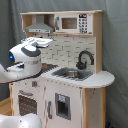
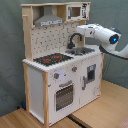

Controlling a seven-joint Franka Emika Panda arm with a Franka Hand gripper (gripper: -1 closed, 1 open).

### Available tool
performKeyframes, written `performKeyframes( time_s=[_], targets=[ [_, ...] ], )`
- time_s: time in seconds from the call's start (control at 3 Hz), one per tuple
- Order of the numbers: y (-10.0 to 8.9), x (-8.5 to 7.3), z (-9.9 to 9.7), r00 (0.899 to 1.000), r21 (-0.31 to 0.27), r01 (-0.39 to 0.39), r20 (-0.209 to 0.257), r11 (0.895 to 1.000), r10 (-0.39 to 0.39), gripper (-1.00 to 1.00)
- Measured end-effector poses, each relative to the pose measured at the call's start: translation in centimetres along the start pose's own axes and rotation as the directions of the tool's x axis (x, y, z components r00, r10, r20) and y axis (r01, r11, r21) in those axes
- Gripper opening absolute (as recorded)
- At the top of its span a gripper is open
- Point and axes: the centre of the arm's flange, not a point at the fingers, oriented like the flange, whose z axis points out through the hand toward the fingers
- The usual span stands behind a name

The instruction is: Play with the kitchen

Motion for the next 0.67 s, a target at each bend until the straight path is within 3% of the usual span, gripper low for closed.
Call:
performKeyframes(
  time_s=[0.67],
  targets=[
    [0.4,-2.3,4.6,1.000,0.016,-0.021,0.000,1.000,0.021,1.00]
  ],
)
